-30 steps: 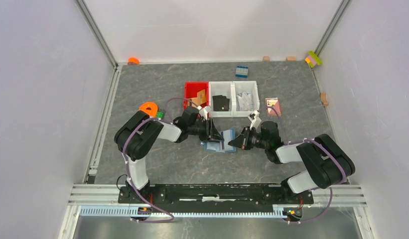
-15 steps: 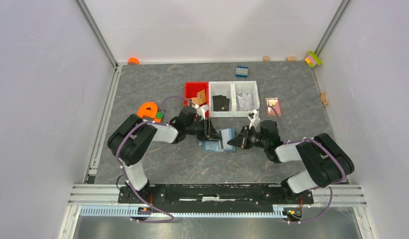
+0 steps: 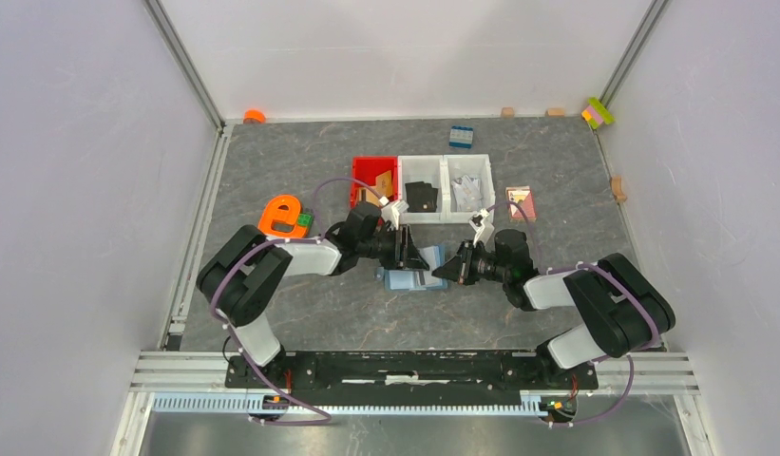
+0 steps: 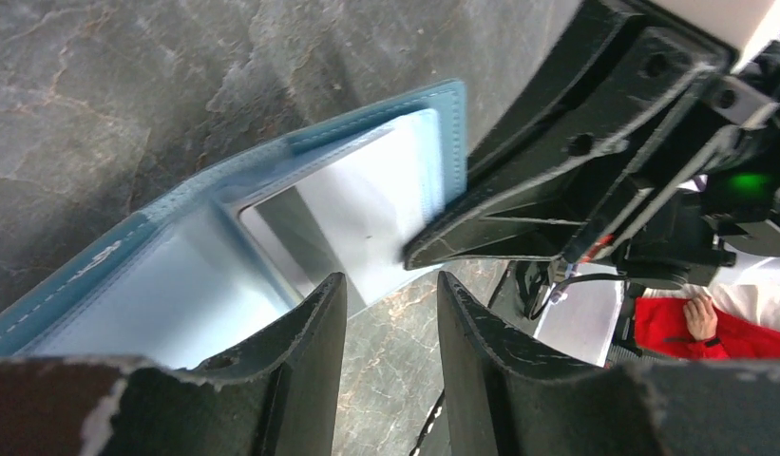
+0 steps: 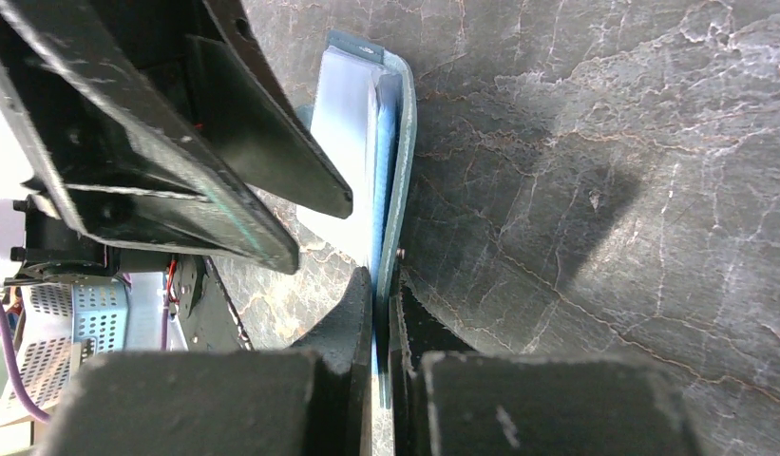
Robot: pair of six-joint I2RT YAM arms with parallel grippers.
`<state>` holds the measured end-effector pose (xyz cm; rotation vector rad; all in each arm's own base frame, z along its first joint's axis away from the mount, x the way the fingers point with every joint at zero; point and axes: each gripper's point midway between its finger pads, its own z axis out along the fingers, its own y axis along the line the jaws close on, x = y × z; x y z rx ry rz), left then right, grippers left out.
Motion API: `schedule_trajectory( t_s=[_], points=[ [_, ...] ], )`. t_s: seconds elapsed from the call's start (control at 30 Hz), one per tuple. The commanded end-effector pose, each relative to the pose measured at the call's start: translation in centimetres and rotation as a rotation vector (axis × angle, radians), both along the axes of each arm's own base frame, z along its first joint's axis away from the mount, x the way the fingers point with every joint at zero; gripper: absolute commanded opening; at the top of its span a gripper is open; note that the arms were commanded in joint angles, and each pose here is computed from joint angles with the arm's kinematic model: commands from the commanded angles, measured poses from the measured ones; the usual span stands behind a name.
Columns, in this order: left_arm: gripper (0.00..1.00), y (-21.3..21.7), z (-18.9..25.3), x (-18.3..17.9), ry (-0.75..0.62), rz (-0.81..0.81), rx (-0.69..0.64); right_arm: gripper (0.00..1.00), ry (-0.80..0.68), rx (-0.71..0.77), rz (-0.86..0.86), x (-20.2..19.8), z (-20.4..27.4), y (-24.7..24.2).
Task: Take the credit cards out of the card holder
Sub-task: Remove the credit card from the card holder.
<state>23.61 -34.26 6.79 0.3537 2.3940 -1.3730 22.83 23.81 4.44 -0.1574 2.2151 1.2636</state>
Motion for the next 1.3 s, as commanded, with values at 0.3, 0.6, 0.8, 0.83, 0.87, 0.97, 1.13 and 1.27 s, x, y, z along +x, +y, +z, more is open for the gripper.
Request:
schedule_trajectory(
  t_s=[0.3,0.6,0.8,0.83,0.87,0.97,1.13,1.27],
  points=[
    [0.5,-0.3,-1.5,1.2,0.006,0.022,0.047,0.07,-0.049,0.023,0.023,0.7,1.1,0.7],
    [0.54,0.4,-2.6,2.1,-0.025,0.072,0.117,0.09,-0.048,0.021,0.02,0.7,1.0,0.7],
    [0.54,0.8,-2.1,2.4,-0.033,0.12,0.158,0.09,-0.068,0.022,0.005,0.8,1.3,0.5],
    [0.54,0.9,-2.1,2.6,-0.041,0.126,0.163,0.09,-0.072,0.019,0.002,0.9,1.3,0.4],
    [0.54,0.9,-2.2,2.8,-0.052,0.131,0.171,0.09,-0.078,0.014,-0.006,1.0,1.3,0.3],
    [0.54,0.9,-2.2,3.5,-0.089,0.13,0.187,0.09,-0.086,0.002,-0.026,1.5,1.2,0.2],
    [0.53,0.4,-1.2,4.1,-0.135,0.139,0.188,0.1,-0.081,0.0,-0.082,2.9,2.0,0.9],
    [0.51,-0.7,-0.6,3.6,-0.133,0.115,0.132,0.11,-0.119,-0.082,-0.086,4.9,3.0,1.6]
  ],
)
